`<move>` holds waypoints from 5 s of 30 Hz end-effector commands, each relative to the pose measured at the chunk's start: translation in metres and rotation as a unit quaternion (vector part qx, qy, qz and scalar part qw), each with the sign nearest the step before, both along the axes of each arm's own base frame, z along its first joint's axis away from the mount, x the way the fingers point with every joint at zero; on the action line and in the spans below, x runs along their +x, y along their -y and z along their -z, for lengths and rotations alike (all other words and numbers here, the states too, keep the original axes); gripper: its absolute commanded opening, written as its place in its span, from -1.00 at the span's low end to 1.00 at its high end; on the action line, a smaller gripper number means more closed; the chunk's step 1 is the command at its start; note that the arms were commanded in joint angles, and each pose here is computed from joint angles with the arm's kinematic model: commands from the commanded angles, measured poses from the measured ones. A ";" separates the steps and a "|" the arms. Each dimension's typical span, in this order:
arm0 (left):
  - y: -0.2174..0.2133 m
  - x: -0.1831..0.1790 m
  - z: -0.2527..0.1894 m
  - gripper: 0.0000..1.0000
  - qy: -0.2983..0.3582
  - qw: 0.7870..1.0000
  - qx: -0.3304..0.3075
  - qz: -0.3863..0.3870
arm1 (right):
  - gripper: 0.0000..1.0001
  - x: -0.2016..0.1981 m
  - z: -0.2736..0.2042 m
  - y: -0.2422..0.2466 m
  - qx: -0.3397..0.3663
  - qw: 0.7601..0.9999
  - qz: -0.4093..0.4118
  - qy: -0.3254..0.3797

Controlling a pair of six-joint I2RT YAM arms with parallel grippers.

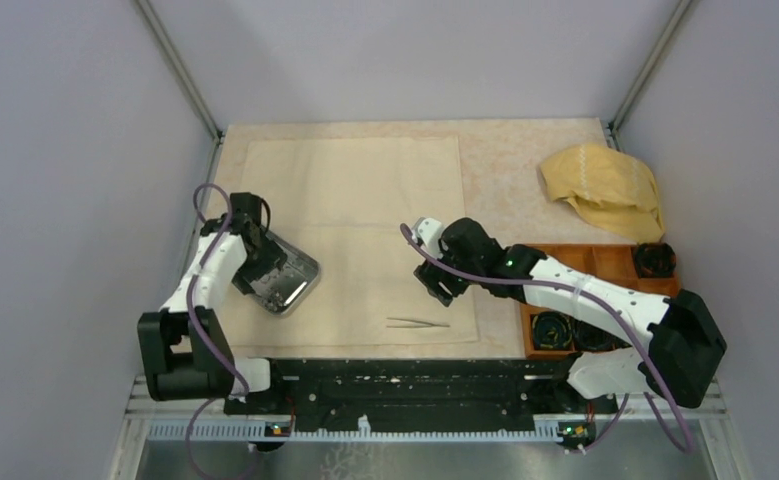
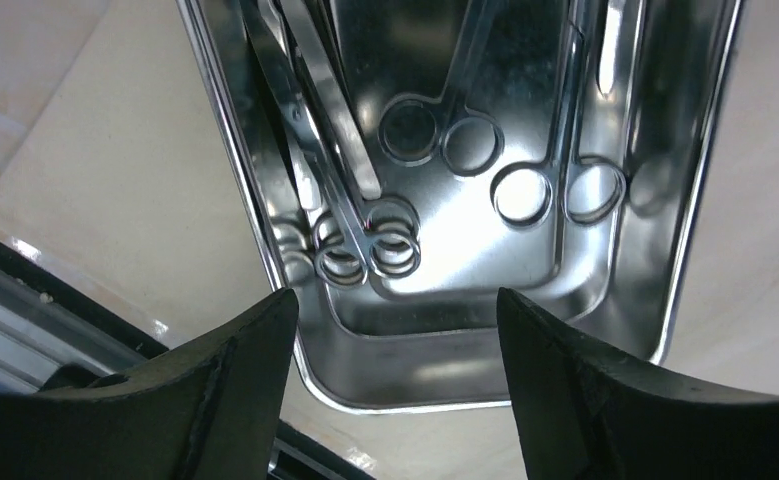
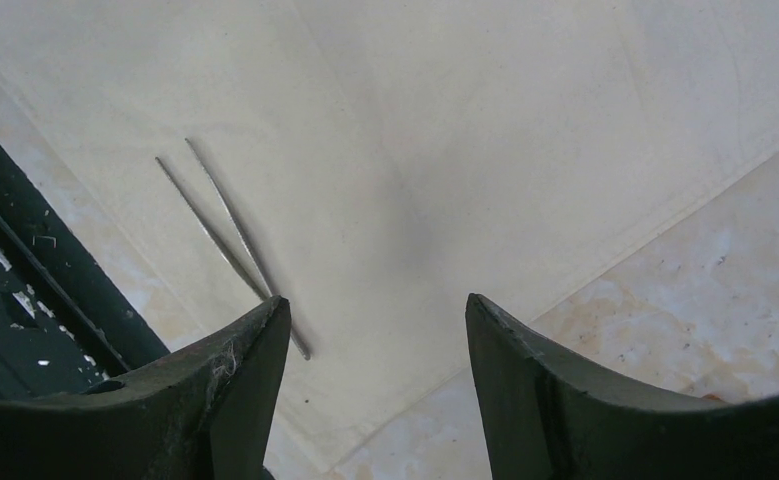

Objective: Open and lay out the surgical kit
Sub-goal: Pick up the medical item from the container, then place the medical item in the surgical kit.

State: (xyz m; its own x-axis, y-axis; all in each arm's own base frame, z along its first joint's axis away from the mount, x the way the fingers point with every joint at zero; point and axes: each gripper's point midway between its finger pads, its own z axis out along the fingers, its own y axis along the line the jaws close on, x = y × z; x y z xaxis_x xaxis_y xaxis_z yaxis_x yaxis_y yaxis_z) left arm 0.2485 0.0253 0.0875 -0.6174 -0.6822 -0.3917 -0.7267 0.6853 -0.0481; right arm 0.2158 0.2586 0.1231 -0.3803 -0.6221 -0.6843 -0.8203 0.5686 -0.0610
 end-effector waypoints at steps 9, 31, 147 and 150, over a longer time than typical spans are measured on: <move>-0.054 0.083 0.012 0.24 0.008 0.997 -0.017 0.073 | 0.31 0.004 -0.012 0.000 0.007 1.000 -0.003 0.027; -0.042 0.132 0.022 -0.28 0.034 0.992 -0.073 0.093 | 0.32 0.005 -0.011 0.004 -0.004 1.000 -0.003 0.030; 0.267 -0.027 -0.348 -1.00 0.578 0.431 -0.405 0.562 | -0.16 -0.014 -0.289 -0.099 0.579 0.790 -0.142 -0.145; 0.268 -0.026 -0.348 -1.00 0.578 0.435 -0.402 0.561 | -0.30 -0.014 -0.286 -0.100 0.575 0.792 -0.141 -0.149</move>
